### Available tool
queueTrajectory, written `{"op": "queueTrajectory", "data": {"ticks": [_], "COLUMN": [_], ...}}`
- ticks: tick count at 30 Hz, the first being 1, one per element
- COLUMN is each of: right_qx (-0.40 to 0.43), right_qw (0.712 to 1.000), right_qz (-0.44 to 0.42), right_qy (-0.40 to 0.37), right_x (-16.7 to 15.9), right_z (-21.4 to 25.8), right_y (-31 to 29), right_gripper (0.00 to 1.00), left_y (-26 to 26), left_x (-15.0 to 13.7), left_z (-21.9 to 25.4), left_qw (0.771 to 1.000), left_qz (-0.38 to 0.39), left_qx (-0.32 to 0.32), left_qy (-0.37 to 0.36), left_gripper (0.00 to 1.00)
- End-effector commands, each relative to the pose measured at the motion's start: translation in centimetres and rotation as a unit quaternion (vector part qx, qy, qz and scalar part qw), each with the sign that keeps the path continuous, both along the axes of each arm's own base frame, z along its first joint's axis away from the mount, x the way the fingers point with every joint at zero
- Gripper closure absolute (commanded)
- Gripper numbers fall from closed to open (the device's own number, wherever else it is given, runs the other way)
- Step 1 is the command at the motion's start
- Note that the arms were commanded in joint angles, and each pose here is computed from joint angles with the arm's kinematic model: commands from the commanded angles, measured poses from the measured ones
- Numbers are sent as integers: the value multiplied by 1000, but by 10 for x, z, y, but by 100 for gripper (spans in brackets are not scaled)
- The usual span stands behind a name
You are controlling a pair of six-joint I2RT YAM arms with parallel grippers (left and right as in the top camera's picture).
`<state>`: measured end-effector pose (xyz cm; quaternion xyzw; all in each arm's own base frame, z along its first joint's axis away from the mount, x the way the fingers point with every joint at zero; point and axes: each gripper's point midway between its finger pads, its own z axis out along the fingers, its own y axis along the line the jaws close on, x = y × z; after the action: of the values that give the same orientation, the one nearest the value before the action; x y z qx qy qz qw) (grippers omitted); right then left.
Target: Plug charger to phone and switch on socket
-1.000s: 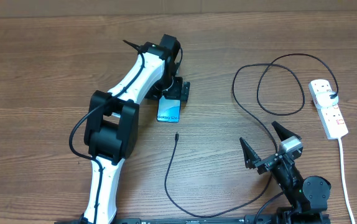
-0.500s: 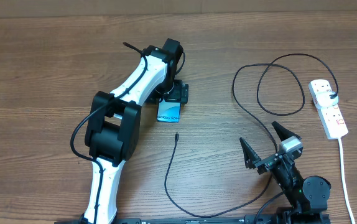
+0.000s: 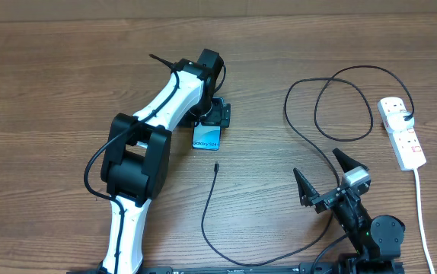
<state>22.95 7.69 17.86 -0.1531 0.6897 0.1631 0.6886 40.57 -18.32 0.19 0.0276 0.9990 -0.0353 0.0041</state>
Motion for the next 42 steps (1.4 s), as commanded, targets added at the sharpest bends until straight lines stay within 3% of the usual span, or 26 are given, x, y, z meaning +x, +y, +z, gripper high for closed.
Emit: {"op": "queueTrajectory", "data": {"ticks": [1, 26, 34, 42], "right_qx": [2, 2, 2, 2], "right_qw": [1000, 1000, 1000, 1000], "right_qz": [3, 3, 3, 3], "right_qy": [-1, -1, -1, -1], "right_x": [-1, -1, -1, -1], "right_z": [-2, -2, -2, -2], "right_y": [1, 1, 1, 1], "right_gripper": [0, 0, 0, 0], "left_y": [8, 9, 10, 16], "left_x": [-25, -29, -32, -46], "left_z": [-38, -39, -39, -37], "left_qw": [998, 997, 997, 994], "left_qz": [9, 25, 25, 26], "left_qx": [16, 20, 23, 35], "left_qy": [57, 64, 70, 98], "left_gripper": [0, 0, 20, 20]}}
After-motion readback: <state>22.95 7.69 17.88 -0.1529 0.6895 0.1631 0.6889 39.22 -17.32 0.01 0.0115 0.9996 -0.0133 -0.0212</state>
